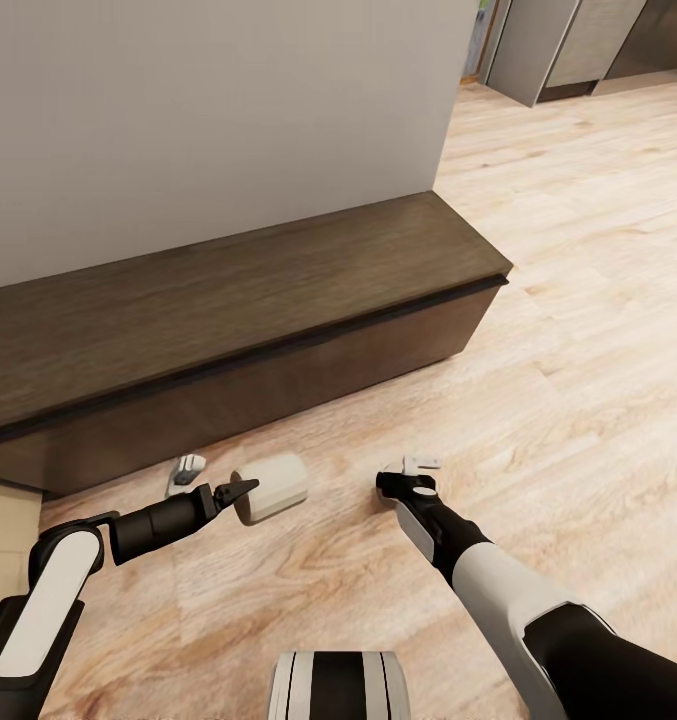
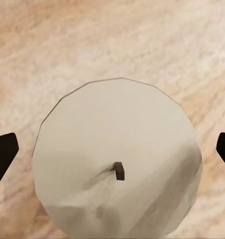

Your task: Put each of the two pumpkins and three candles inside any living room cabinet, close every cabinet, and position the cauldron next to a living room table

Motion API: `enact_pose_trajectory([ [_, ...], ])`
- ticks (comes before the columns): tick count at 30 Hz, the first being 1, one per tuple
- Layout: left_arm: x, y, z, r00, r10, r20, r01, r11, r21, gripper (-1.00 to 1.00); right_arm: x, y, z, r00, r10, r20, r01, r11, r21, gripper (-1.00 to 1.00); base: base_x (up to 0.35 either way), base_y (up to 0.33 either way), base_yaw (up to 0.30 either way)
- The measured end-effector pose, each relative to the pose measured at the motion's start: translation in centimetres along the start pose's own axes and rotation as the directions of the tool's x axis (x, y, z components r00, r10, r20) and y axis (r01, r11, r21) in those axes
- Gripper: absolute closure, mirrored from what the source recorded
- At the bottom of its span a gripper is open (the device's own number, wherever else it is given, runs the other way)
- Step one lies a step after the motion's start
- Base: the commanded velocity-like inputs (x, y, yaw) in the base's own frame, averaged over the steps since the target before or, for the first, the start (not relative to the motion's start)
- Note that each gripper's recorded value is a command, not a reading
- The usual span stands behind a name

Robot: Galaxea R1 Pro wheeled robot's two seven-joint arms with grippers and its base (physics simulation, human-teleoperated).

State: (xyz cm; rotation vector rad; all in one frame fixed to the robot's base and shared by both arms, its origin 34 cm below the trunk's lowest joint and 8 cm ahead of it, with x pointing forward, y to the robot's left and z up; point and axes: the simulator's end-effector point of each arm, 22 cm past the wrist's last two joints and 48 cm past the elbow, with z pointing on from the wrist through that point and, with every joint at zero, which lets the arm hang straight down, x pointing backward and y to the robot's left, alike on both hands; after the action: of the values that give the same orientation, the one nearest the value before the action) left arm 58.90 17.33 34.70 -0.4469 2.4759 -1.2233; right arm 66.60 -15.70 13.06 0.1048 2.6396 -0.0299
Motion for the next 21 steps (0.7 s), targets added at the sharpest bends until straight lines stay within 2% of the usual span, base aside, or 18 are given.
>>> enact_pose_trajectory([
  [21,0.3,0.8,0.4,1.0,-0.011,-0.008,0.01,1.0,-0.01,1.0,1.0,0.0,0.6,1.0,-0.001,-0.016,0.001,1.0,0.001,-1.0,0.0,0.0,0.0],
])
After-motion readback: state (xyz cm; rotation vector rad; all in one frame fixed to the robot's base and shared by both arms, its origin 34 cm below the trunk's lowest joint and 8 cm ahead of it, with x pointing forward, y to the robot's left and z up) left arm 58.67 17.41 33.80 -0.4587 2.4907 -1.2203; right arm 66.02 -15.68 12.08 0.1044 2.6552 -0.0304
